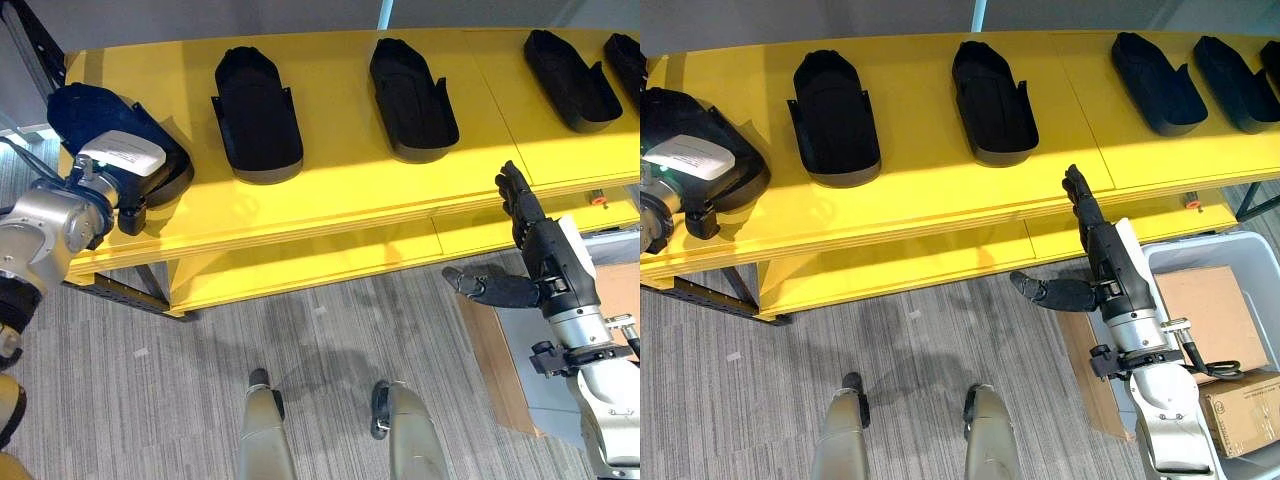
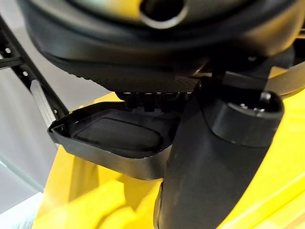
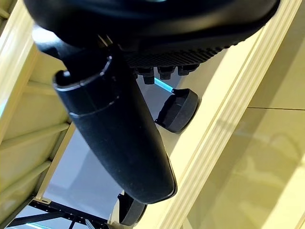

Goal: Move parts from the plastic box to the shelf.

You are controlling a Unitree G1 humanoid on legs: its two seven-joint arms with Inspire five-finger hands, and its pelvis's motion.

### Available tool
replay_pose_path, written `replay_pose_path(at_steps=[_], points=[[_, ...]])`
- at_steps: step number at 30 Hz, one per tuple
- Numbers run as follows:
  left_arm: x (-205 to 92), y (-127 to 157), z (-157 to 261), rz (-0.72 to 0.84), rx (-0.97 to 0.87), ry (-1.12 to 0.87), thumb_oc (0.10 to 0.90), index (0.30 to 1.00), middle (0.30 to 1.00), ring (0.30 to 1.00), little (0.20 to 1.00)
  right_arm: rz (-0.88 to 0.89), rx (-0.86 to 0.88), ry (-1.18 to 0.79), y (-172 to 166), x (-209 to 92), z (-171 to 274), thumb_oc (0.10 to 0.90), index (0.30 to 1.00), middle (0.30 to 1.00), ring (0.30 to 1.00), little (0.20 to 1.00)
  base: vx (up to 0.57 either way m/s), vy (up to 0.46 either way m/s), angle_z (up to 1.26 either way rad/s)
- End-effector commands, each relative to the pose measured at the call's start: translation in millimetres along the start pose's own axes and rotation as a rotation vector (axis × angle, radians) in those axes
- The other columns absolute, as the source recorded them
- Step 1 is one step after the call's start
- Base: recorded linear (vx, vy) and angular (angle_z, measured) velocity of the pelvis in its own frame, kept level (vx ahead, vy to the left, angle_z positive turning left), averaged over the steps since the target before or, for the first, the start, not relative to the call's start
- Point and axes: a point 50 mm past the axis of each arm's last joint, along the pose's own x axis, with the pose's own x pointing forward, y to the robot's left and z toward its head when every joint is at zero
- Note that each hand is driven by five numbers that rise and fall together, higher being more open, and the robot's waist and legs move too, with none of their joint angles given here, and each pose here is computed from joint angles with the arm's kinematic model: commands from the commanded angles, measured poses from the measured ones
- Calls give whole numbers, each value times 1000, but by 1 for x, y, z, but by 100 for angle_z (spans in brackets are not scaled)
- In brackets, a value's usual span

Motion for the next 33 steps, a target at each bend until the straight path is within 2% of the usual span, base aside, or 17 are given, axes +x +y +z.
replay_pose_path(at_steps=[1, 3, 7, 14, 18, 19, 24, 33], points=[[-12, 44, -24, 139, 107, 85, 900, 1000, 1000, 1000, 1000, -86, -100, -319, -28, 10, 61, 900, 1000, 1000, 1000, 1000, 0, 0, 0], [-13, 42, -24, 134, 124, 79, 900, 1000, 1000, 1000, 1000, -84, -101, -319, -28, 10, 61, 900, 1000, 1000, 1000, 1000, 0, 0, 0], [-17, 37, -19, 96, 302, 36, 900, 1000, 1000, 1000, 1000, -76, -116, -320, -28, 8, 62, 900, 1000, 1000, 1000, 1000, 0, 0, 0], [-29, 32, -9, 51, 505, -73, 900, 1000, 1000, 1000, 1000, -73, -130, -334, -30, 8, 65, 900, 1000, 1000, 1000, 1000, 0, 0, 0], [-33, 30, -8, 31, 551, -101, 900, 1000, 1000, 1000, 1000, -71, -134, -340, -30, 8, 66, 900, 1000, 1000, 1000, 1000, 0, 0, 0], [-39, 23, -5, -3, 614, -147, 900, 1000, 1000, 1000, 1000, -68, -148, -340, -31, 8, 66, 900, 1000, 1000, 1000, 1000, 0, 0, 0], [-47, 12, -5, -72, 685, -196, 900, 1000, 1000, 1000, 1000, -66, -158, -344, -32, 8, 68, 900, 1000, 1000, 1000, 1000, 0, 0, 0], [-55, 9, -5, -82, 774, -243, 900, 1000, 1000, 1000, 1000, -55, -183, -345, -32, 8, 68, 900, 1000, 1000, 1000, 1000, 0, 0, 0]])
